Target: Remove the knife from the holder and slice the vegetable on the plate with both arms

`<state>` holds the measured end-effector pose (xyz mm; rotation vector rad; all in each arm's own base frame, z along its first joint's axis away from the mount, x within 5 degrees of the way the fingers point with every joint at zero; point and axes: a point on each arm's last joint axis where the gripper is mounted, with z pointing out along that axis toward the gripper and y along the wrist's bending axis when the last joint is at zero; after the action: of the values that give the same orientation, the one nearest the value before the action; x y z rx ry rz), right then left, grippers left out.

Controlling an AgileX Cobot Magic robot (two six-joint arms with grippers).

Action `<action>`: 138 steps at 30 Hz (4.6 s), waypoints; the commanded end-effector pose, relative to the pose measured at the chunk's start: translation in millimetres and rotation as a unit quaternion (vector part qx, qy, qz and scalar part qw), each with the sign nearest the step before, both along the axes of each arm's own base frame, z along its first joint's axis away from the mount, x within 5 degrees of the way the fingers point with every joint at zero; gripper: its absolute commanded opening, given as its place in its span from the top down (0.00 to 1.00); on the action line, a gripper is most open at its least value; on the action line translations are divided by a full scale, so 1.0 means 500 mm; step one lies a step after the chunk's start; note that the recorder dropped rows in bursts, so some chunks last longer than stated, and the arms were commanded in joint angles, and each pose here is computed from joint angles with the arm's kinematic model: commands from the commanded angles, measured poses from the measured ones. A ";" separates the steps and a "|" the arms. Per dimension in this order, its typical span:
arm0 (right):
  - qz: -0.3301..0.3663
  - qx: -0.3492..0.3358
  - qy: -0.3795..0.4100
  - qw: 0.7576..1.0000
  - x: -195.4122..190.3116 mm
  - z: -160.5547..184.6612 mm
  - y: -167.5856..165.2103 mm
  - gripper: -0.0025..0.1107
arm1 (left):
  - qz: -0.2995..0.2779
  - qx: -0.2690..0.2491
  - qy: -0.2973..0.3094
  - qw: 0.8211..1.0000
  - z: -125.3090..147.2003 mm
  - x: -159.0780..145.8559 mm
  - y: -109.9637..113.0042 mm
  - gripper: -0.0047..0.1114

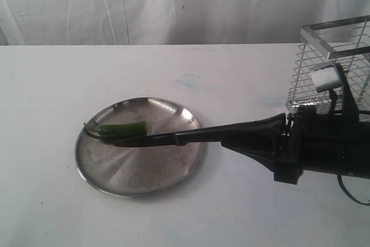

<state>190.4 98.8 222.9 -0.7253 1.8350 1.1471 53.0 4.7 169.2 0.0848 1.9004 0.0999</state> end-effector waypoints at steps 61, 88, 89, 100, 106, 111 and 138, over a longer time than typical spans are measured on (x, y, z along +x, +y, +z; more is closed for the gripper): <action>-0.018 -0.001 0.023 1.000 -0.003 -0.009 -0.003 0.98 | -0.255 -0.216 -0.070 0.940 0.364 0.243 -0.123 0.96; 0.001 -0.030 -0.034 0.999 0.045 0.069 0.078 0.98 | -0.325 -0.312 0.118 0.885 0.010 0.181 -0.224 0.96; -0.005 -0.037 -0.033 0.999 0.050 0.072 0.086 0.98 | -0.333 -0.312 0.114 0.883 0.015 0.190 -0.235 0.96; -0.023 -0.063 -0.031 0.997 0.066 0.090 0.144 0.98 | -0.333 -0.323 0.118 0.878 0.010 0.241 -0.308 0.96; -0.003 -0.067 -0.016 0.998 0.057 0.077 0.166 0.98 | -0.341 -0.320 0.114 0.877 0.012 0.283 -0.343 0.96; -0.016 -0.078 -0.018 0.997 0.060 0.073 0.165 0.98 | -0.324 -0.322 0.123 0.881 0.001 0.298 -0.348 0.96; -0.092 -0.161 0.050 0.981 0.052 -0.020 0.127 0.98 | -0.333 -0.347 0.033 0.876 0.032 0.311 -0.347 0.96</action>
<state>214.4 165.2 215.7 -0.6871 2.1356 0.8455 212.2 -164.6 184.1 0.1699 1.7729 -1.0365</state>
